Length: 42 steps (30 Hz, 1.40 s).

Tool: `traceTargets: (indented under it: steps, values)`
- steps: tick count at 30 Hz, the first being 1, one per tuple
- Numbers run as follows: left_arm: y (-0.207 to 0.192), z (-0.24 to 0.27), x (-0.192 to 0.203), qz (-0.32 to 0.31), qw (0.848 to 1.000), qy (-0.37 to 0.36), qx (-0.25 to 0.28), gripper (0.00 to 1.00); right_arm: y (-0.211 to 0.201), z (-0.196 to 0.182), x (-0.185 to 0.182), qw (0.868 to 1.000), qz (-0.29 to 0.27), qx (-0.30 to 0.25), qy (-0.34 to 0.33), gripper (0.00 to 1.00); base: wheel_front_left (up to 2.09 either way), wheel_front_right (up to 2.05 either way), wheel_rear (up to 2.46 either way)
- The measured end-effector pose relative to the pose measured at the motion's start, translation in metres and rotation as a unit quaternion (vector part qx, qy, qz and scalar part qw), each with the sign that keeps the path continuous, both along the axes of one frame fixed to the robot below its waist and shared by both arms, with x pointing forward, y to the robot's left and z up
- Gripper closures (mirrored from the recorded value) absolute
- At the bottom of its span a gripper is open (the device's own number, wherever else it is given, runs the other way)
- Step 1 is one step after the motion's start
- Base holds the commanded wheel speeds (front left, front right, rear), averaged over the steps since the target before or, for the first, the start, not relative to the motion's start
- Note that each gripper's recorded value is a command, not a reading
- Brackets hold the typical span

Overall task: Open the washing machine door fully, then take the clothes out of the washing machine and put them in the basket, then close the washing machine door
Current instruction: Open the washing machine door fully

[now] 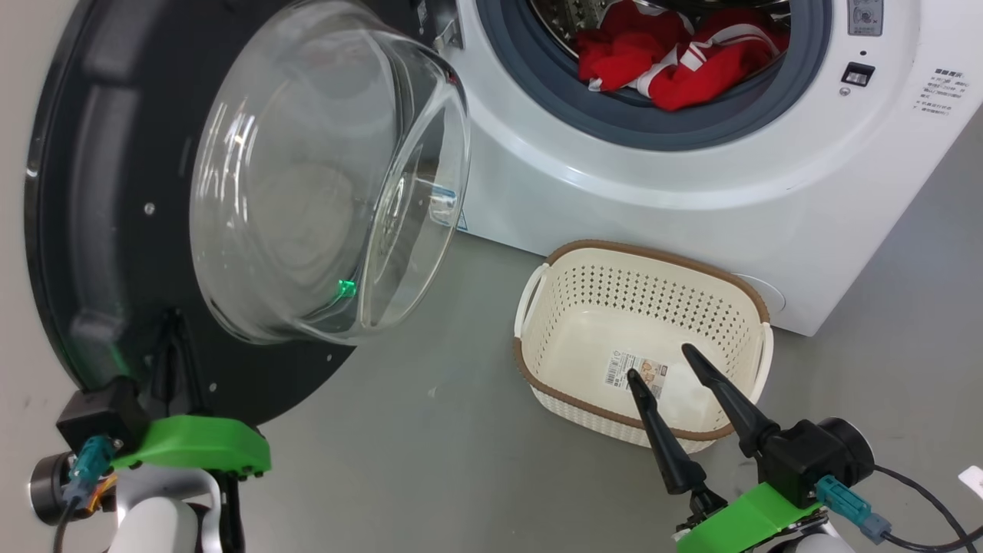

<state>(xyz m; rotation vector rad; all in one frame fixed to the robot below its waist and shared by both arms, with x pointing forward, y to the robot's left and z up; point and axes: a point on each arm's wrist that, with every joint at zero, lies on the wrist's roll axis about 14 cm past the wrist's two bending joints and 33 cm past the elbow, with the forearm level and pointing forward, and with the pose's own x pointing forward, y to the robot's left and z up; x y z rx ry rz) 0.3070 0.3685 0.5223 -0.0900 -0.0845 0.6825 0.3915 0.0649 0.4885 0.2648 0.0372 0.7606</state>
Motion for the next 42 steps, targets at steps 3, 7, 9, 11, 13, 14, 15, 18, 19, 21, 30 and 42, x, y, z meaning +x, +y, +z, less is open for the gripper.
traceTargets:
  steps: [3, 7, 9, 11, 13, 14, 15, 18, 19, 21, 30, 42]
  values:
    - [0.004, -0.001, 0.000, 0.005, 1.000, 0.002, 0.001, 1.00, 0.000, -0.002, 0.001, 1.000, -0.001, -0.001, 0.002, 0.00, 0.00, 0.00, 0.00]
    - [0.015, 0.001, 0.001, 0.015, 1.000, 0.003, 0.006, 1.00, -0.002, -0.006, 0.002, 1.000, -0.001, -0.014, 0.002, 0.00, 0.00, 0.00, 0.00]
    - [0.019, 0.003, 0.001, 0.018, 1.000, 0.003, 0.009, 1.00, -0.004, -0.009, 0.001, 1.000, -0.003, -0.016, 0.005, 0.00, 0.00, 0.00, 0.00]
    - [0.022, 0.004, 0.003, 0.019, 1.000, 0.002, 0.010, 1.00, -0.005, -0.010, 0.001, 1.000, -0.005, -0.018, 0.006, 0.00, 0.00, 0.00, 0.00]
    - [0.025, 0.005, 0.004, 0.021, 1.000, 0.003, 0.013, 1.00, -0.006, -0.011, 0.001, 1.000, -0.006, -0.019, 0.006, 0.00, 0.00, 0.00, 0.00]
    - [0.027, 0.005, 0.004, 0.023, 1.000, 0.004, 0.014, 1.00, -0.007, -0.011, 0.001, 1.000, -0.007, -0.019, 0.006, 0.00, 0.00, 0.00, 0.00]
    - [0.028, 0.005, 0.004, 0.024, 1.000, 0.003, 0.013, 1.00, -0.008, -0.011, 0.002, 1.000, -0.008, -0.019, 0.006, 0.00, 0.00, 0.00, 0.00]
    - [0.034, 0.005, 0.003, 0.033, 0.999, 0.005, 0.013, 1.00, -0.010, -0.011, 0.002, 1.000, -0.011, -0.018, 0.006, 0.00, 0.00, 0.00, 0.00]
    - [0.036, 0.005, 0.004, 0.034, 0.999, 0.004, 0.012, 1.00, -0.011, -0.012, 0.001, 1.000, -0.012, -0.019, 0.008, 0.00, 0.00, 0.00, 0.00]
    - [0.040, 0.004, 0.004, 0.038, 0.999, 0.005, 0.009, 1.00, -0.013, -0.016, -0.001, 1.000, -0.013, -0.024, 0.013, 0.00, 0.00, 0.00, 0.00]
    - [0.061, 0.005, 0.001, 0.068, 0.998, 0.002, 0.003, 1.00, -0.019, -0.018, 0.001, 0.999, -0.020, -0.029, 0.014, 0.00, 0.00, 0.00, 0.00]
    - [0.079, -0.008, 0.002, 0.094, 0.995, 0.022, -0.007, 1.00, -0.025, -0.025, 0.004, 0.999, -0.029, -0.033, 0.027, 0.00, 0.00, 0.00, 0.00]
